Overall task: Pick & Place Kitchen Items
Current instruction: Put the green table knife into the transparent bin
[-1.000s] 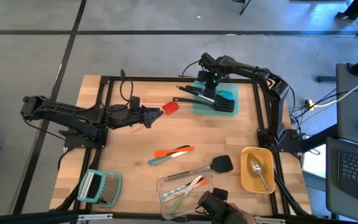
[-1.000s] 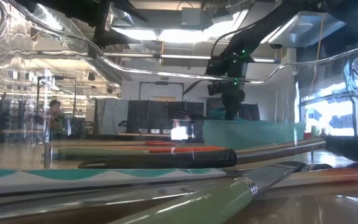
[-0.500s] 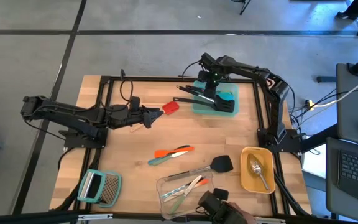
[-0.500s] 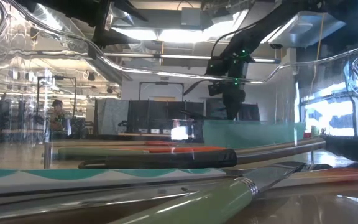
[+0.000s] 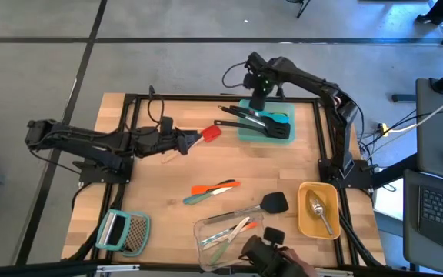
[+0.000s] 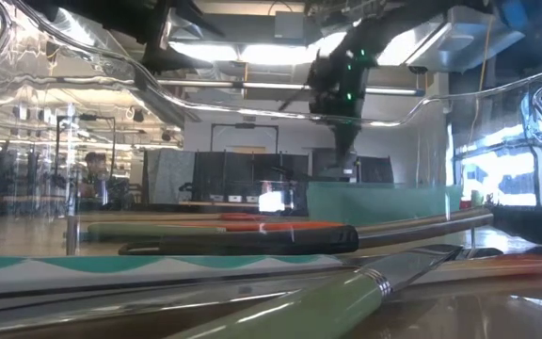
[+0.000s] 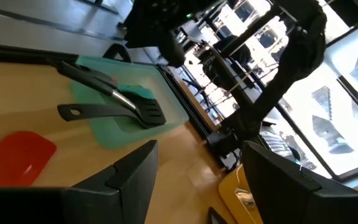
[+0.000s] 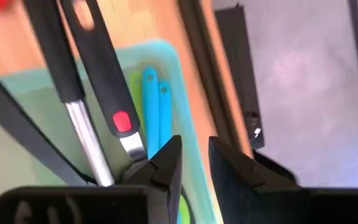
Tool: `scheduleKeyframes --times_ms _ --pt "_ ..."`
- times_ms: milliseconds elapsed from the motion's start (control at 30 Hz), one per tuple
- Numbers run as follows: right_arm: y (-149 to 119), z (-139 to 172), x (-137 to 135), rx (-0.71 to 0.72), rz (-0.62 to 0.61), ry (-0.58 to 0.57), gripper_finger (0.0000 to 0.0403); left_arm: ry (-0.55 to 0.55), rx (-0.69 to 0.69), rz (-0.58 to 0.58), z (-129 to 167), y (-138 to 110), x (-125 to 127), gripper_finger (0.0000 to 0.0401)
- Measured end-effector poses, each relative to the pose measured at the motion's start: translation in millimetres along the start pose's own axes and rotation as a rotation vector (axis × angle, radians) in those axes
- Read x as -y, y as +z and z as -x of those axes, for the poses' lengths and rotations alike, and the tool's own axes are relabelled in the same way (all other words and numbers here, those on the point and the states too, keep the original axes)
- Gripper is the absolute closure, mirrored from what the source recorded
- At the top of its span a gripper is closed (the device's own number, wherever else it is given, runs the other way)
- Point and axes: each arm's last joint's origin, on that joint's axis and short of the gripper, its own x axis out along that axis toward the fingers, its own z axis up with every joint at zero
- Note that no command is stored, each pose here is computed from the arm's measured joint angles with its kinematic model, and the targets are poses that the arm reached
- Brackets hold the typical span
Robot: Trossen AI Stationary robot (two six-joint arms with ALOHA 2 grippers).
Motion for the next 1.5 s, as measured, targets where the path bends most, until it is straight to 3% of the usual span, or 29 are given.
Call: scheduleKeyframes --times_ms 100,300,467,567,867,1000,1133,1333,1500 --pt "9 26 -1 0.045 0.008 0.020 0.0320 -0.008 0.015 -0.016 -2 4 -1 0.0173" --pt "16 87 -19 0.175 -0.046 0.308 0.0320 -0.082 -0.018 -0.037 -5 12 -2 0.0173" --pt "18 114 -54 0.154 -0.065 0.555 0.0320 -0.167 -0.128 -0.061 -6 11 -3 0.0173" --pt "19 123 -85 0.099 -0.044 0.648 0.0320 -0.214 -0.213 -0.101 -6 8 -3 0.0173" --pt "23 141 -196 0.030 0.131 0.714 0.0320 -0.312 -0.595 -0.167 6 -21 -4 0.0173" --pt "20 148 -231 0.035 0.136 0.640 0.0320 -0.275 -0.704 -0.221 15 -37 -5 0.0173" --pt "13 157 -265 0.021 0.131 0.656 0.0320 -0.264 -0.731 -0.267 23 -48 -1 0.0173" --pt "6 178 -327 0.171 0.145 0.692 0.0320 -0.216 -0.671 -0.314 28 -54 3 0.0173" --pt "1 194 -359 0.249 0.102 0.782 0.0320 -0.185 -0.617 -0.363 30 -56 4 0.0173"
